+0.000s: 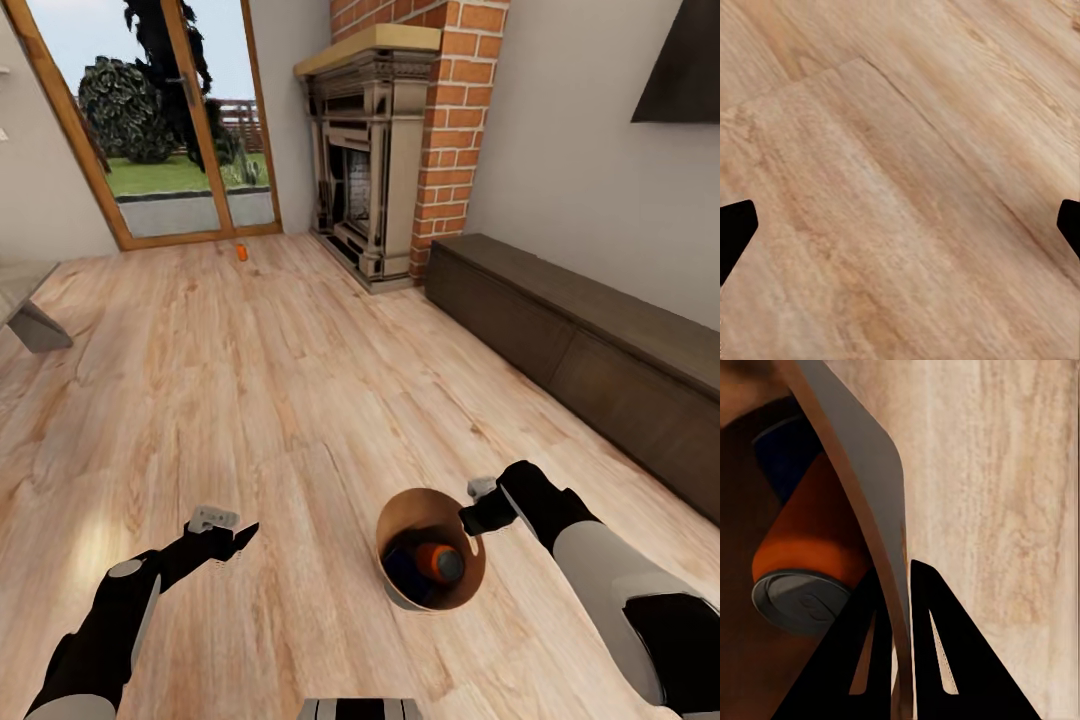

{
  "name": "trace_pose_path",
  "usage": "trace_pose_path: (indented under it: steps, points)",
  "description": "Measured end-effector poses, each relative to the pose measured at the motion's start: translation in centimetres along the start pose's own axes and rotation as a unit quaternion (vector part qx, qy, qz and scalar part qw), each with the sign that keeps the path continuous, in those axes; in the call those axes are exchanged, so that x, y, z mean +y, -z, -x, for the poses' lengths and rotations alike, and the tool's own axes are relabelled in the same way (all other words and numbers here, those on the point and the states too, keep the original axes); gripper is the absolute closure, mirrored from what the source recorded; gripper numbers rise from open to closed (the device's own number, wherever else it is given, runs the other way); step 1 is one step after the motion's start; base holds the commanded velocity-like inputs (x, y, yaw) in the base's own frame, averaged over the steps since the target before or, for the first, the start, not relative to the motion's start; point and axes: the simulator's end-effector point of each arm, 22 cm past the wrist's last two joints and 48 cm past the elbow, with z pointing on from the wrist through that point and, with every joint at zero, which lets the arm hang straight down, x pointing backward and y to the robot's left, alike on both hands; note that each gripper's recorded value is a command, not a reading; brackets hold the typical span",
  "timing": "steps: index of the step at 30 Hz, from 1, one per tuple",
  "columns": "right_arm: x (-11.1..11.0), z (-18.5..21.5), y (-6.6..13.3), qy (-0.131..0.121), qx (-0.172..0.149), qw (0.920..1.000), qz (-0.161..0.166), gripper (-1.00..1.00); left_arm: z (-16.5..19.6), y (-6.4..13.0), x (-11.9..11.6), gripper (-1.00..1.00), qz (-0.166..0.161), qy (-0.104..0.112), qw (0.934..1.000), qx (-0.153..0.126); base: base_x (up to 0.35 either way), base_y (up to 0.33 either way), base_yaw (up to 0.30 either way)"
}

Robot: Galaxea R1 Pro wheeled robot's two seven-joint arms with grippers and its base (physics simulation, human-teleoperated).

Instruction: Put the three can of soda from the living room inside the tash can in the kitchen.

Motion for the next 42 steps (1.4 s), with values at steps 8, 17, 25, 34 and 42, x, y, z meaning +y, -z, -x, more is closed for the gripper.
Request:
trace_pose_path:
  steps: [8, 17, 25, 34, 42]
  points:
    - [0.1, -0.3, -0.2, 0.001, 0.002, 1.0000, 0.000, 1.00, 0.1, 0.0, 0.0, -1.00, 0.000, -0.003, 1.0000, -0.003, 0.325, 0.000, 0.004]
    - [1.0, 0.0, -0.4, 0.002, 0.001, 1.0000, 0.007, 1.00, 0.1, 0.0, 0.0, -1.00, 0.000, -0.003, 1.0000, -0.003, 0.324, 0.000, 0.190]
    - [1.1, 0.0, -0.4, 0.003, 0.001, 1.0000, 0.006, 1.00, 0.1, 0.0, 0.0, -1.00, -0.001, -0.003, 1.0000, -0.003, 0.325, 0.000, 0.247]
    - [1.0, 0.0, -0.4, 0.005, 0.002, 1.0000, 0.005, 1.00, 0.1, 0.0, 0.0, -1.00, 0.000, -0.004, 1.0000, -0.003, 0.324, 0.000, 0.251]
    - [1.0, -0.1, -0.5, 0.006, 0.003, 1.0000, 0.004, 1.00, 0.1, 0.0, 0.0, -1.00, 0.000, -0.004, 1.0000, -0.002, 0.324, 0.048, 0.250]
